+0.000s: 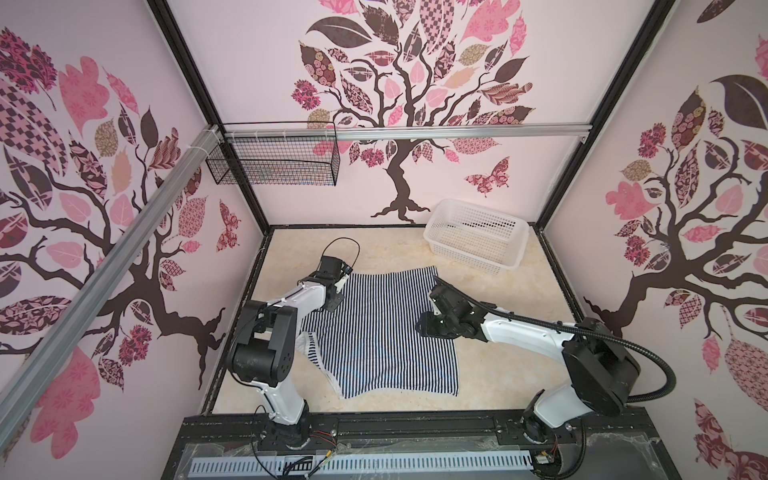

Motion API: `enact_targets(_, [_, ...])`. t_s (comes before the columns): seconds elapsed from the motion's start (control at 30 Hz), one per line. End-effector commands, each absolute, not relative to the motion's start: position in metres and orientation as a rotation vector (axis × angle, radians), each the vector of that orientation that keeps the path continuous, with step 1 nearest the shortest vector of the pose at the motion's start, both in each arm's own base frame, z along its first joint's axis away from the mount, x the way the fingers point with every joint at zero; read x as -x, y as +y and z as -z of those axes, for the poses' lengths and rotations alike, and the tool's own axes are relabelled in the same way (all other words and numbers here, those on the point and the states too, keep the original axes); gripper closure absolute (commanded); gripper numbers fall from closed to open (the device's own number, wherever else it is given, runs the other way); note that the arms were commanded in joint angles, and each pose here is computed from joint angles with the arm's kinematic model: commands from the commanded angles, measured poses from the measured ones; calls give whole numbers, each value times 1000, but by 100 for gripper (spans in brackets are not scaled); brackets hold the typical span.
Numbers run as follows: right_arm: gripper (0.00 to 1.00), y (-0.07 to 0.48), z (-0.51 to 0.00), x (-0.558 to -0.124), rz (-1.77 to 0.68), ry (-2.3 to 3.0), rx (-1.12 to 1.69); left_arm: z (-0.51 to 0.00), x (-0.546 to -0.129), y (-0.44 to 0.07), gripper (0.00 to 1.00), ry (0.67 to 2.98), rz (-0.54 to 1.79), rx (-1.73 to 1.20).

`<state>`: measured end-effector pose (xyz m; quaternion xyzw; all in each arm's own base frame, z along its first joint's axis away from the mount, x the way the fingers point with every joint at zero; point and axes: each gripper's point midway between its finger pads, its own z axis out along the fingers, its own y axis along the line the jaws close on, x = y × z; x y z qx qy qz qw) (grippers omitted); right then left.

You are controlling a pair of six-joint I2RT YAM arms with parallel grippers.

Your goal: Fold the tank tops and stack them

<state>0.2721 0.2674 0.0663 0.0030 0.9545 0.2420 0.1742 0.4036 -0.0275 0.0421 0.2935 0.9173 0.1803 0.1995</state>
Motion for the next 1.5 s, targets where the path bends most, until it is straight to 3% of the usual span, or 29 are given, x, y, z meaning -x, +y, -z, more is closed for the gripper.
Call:
enact_targets(0.0, [48,259,-62,-286,-649,2696,-42,-37,-415,-31,71,2587,-480,-797])
enact_targets(0.5, [46,233,-23,-309,-575,2778,-163,-8,-462,-32,72,2668,-546,-834])
enact_targets(0.93, [46,217,-15,-340,-496,2805,-233,-20,-506,-36,72,2646,-582,-791])
enact_targets(1.07, [42,240,-56,-333,-705,2708,-167,-59,-494,-36,70,2585,-547,-748])
enact_targets(1.27, [38,271,-108,-307,-738,2626,-37,-119,-455,-36,65,2505,-483,-713])
enact_targets(1.47, [39,277,-102,-275,-764,2649,-14,-111,-408,-20,62,2548,-535,-786])
